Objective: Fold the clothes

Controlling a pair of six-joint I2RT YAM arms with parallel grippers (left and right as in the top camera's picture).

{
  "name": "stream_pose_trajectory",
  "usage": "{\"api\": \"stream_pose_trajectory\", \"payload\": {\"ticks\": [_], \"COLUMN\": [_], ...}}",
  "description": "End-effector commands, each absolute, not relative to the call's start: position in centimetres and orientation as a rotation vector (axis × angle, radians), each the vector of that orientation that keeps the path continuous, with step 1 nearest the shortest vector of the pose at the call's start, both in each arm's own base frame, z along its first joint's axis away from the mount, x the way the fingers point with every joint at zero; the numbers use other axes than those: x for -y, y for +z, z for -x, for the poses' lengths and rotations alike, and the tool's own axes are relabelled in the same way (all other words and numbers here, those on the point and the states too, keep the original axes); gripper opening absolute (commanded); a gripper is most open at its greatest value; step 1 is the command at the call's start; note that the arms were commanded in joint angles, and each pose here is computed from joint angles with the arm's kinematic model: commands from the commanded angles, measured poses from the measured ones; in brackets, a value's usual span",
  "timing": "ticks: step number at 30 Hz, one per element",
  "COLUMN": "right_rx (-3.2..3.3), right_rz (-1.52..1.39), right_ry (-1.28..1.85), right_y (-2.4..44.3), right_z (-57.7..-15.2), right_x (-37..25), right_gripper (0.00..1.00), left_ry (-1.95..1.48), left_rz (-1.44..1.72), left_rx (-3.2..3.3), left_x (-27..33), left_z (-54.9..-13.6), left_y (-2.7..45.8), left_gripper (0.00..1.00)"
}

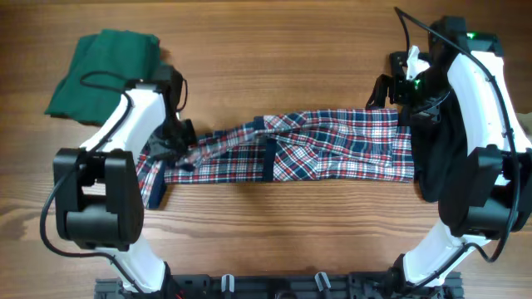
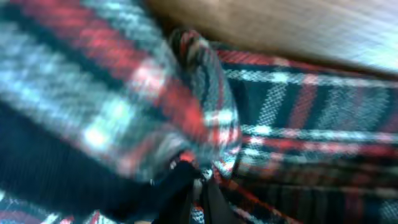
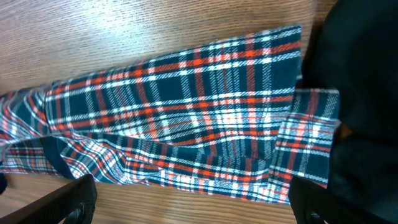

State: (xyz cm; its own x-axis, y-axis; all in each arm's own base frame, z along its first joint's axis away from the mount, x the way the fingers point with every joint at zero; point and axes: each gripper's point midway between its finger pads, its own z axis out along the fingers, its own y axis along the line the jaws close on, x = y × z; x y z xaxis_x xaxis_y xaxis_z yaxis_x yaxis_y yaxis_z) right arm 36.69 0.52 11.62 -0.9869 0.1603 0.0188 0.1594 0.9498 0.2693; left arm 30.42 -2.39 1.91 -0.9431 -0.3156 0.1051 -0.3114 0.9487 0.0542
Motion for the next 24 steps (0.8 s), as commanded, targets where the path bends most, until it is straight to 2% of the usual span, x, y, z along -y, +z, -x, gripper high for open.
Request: {"api": "stream_pose_trajectory", "payload": {"ticks": [1,2,3,11,17,20,24], "right_rx": [-3.07,-3.07,-3.071,-3.09,-3.123,-3.067,-3.073], "right_rz": [-0.213,-0.214,-0.213,-0.22,-0.22,-0.091,0.098], "right_ry": [0.453,0.453,0.453,0.457,0.522,0.707,0.621], "right_y": [12.5,12.5,12.5,11.6,9.9,10.7,9.9], "right_z": [-36.9,-36.9,-36.9,-36.4,-35.3,-35.6,-35.7], "right_x": [-1.0,-1.0,-1.0,-1.0,-1.7,-3.9,-6.3], "right_gripper": [0.99,1.0,1.0,1.0,1.0,0.99,0.94], "left_ry": [-0.075,-0.071,-0.066,-0.026,0.037,0.093,0.179], "left_rz": [-0.502,-0.503,-0.505,-0.553,-0.634,-0.695,-0.751], "left_rx": [2.949,2.955,2.962,3.06,3.205,3.297,3.383], "left_x": [2.2,2.3,2.3,2.5,2.6,2.6,2.9], "left_z": [-29.0,-29.2,-29.4,-32.5,-34.5,-34.6,-34.4], "left_y": [0.7,0.7,0.7,2.1,7.1,10.8,14.3], "left_gripper": [0.55,0.88,1.0,1.0,1.0,1.0,1.0]}}
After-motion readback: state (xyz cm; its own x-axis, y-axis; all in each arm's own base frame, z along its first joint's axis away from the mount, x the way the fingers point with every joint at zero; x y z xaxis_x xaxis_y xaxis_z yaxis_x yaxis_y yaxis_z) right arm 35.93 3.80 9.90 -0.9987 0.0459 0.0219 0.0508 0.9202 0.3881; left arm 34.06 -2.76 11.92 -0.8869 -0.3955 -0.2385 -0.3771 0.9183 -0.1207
